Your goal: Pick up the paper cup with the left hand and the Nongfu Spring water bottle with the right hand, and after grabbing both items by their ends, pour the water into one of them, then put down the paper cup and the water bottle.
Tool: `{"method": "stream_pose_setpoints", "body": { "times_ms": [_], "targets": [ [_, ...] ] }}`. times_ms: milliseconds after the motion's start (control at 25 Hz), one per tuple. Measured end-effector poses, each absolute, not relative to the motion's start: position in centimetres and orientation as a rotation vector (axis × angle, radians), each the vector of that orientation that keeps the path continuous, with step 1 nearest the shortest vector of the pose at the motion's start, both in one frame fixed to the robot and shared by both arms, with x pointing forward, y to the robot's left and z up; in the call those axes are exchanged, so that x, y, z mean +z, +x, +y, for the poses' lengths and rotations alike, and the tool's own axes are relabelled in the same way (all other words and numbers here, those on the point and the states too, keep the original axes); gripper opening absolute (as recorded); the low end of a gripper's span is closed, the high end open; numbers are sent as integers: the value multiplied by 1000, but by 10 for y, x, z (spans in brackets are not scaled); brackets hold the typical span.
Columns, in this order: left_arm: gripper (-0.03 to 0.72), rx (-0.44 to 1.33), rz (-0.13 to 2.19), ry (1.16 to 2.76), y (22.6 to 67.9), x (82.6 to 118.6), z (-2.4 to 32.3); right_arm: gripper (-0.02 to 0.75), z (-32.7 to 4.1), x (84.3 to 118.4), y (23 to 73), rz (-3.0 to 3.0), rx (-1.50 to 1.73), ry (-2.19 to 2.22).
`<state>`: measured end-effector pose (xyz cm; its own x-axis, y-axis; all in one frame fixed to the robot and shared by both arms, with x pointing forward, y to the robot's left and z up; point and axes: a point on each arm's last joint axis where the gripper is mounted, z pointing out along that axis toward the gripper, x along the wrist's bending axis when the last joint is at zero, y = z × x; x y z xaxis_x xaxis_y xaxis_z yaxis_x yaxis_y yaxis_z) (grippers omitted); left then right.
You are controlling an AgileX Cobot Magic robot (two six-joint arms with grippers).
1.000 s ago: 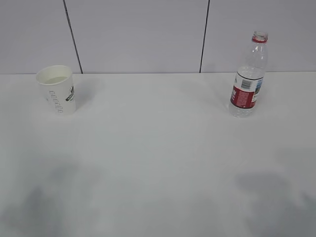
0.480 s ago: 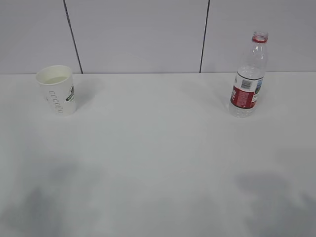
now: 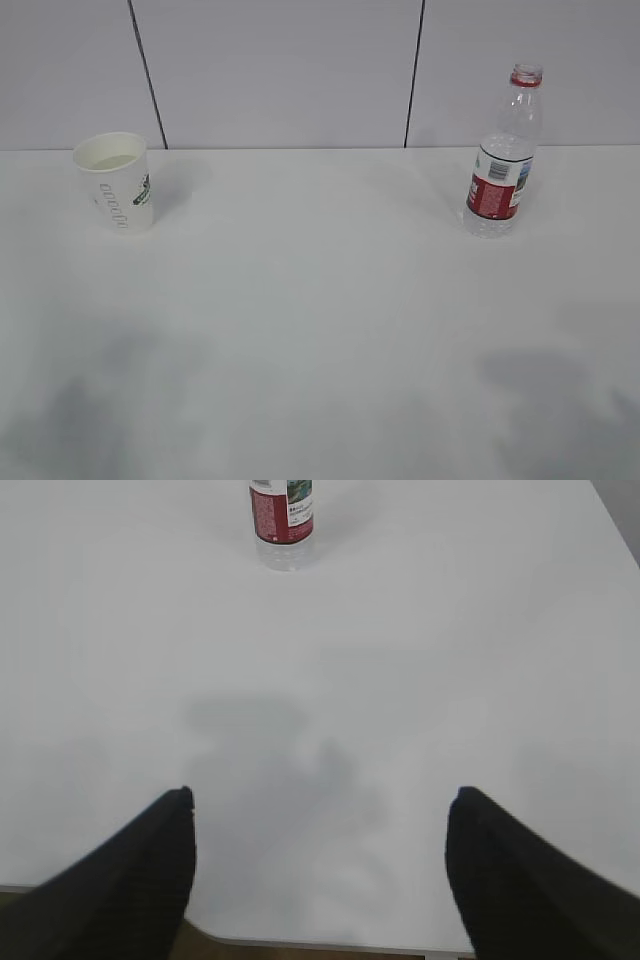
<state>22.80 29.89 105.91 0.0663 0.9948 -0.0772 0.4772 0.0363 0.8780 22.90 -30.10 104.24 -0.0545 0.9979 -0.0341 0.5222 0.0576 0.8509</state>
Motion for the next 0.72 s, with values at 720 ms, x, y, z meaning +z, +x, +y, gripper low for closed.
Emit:
{"method": "stream_pose_setpoints", "body": {
  "times_ms": [720],
  "targets": [
    [518, 826, 1521, 1553, 228, 1059, 299, 585, -301, 1042, 229, 1660, 892, 1542]
  ]
}}
